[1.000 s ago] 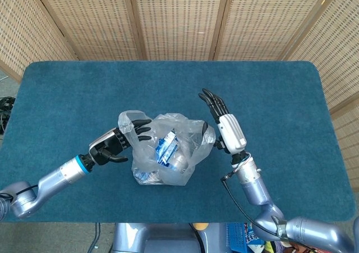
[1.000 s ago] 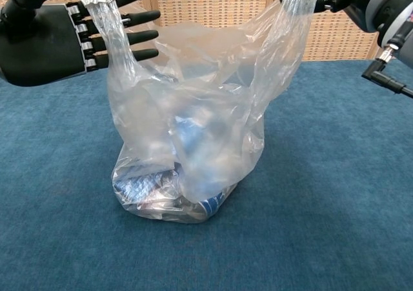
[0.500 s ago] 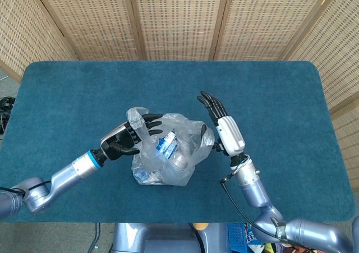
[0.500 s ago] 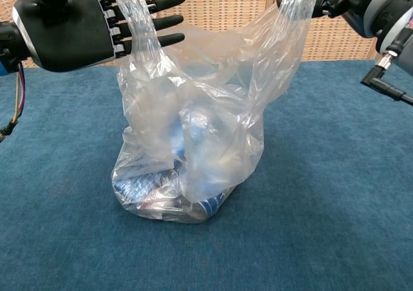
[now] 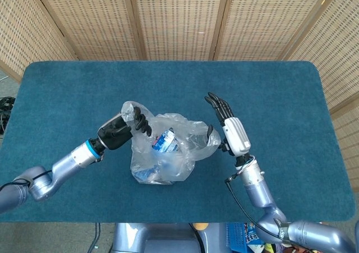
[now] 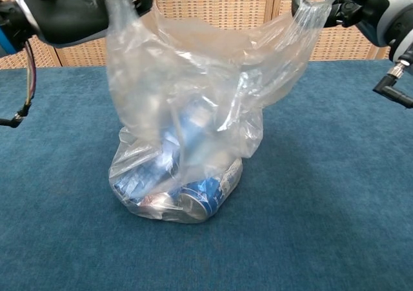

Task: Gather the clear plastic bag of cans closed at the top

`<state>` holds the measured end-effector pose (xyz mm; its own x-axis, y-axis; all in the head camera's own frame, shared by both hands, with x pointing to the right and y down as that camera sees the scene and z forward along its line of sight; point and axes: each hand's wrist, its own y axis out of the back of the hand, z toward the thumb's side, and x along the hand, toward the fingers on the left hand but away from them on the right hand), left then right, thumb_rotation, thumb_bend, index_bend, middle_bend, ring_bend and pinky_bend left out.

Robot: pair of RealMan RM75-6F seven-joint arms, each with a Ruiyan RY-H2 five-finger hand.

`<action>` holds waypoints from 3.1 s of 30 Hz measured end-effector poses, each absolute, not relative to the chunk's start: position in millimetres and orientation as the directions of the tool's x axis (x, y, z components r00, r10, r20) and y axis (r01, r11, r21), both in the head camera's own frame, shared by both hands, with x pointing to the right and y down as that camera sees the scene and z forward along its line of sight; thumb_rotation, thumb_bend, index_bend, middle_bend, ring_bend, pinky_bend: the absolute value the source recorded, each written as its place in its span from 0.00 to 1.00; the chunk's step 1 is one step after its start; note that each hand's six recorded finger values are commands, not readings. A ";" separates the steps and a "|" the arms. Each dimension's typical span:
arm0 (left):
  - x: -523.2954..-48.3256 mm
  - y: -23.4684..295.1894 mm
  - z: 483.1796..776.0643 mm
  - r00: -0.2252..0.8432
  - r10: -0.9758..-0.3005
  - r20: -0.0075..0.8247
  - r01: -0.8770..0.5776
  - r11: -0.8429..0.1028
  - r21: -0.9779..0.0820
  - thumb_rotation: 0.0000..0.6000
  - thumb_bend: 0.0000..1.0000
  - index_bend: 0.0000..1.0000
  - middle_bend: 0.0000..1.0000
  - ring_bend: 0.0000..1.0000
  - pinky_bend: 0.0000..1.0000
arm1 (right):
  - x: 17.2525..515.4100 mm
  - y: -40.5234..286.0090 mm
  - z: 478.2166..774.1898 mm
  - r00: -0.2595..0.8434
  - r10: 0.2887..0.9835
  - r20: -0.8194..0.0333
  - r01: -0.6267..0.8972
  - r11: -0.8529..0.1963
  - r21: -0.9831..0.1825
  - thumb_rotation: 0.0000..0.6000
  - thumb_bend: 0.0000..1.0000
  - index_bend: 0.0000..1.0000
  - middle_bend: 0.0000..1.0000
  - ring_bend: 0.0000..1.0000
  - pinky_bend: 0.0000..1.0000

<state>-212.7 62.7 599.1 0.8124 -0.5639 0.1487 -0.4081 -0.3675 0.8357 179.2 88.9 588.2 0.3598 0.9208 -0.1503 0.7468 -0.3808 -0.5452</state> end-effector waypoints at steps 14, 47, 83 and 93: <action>-214.0 80.6 619.0 0.845 -0.502 0.181 -0.422 -0.421 0.803 1.00 0.23 0.21 0.20 0.17 0.20 | 188.6 87.9 585.3 0.357 0.923 -0.147 0.742 -0.375 -0.555 1.00 0.82 0.00 0.05 0.00 0.00; -192.8 108.5 608.7 0.829 -0.521 0.204 -0.534 -0.629 0.565 1.00 0.29 0.30 0.28 0.24 0.24 | 153.0 75.8 526.5 0.424 0.903 -0.065 0.741 -0.388 -0.548 1.00 0.82 0.00 0.06 0.00 0.00; -128.5 124.8 595.1 0.816 -0.552 0.171 -0.556 -0.667 0.496 1.00 0.24 0.26 0.25 0.21 0.22 | 119.3 77.6 501.7 0.514 0.856 -0.054 0.668 -0.439 -0.601 1.00 0.82 0.00 0.06 0.00 0.00; -111.1 126.1 591.9 0.820 -0.546 0.171 -0.550 -0.669 0.500 1.00 0.24 0.26 0.24 0.21 0.22 | 110.8 80.4 503.2 0.538 0.840 -0.062 0.639 -0.455 -0.620 1.00 0.82 0.00 0.06 0.00 0.00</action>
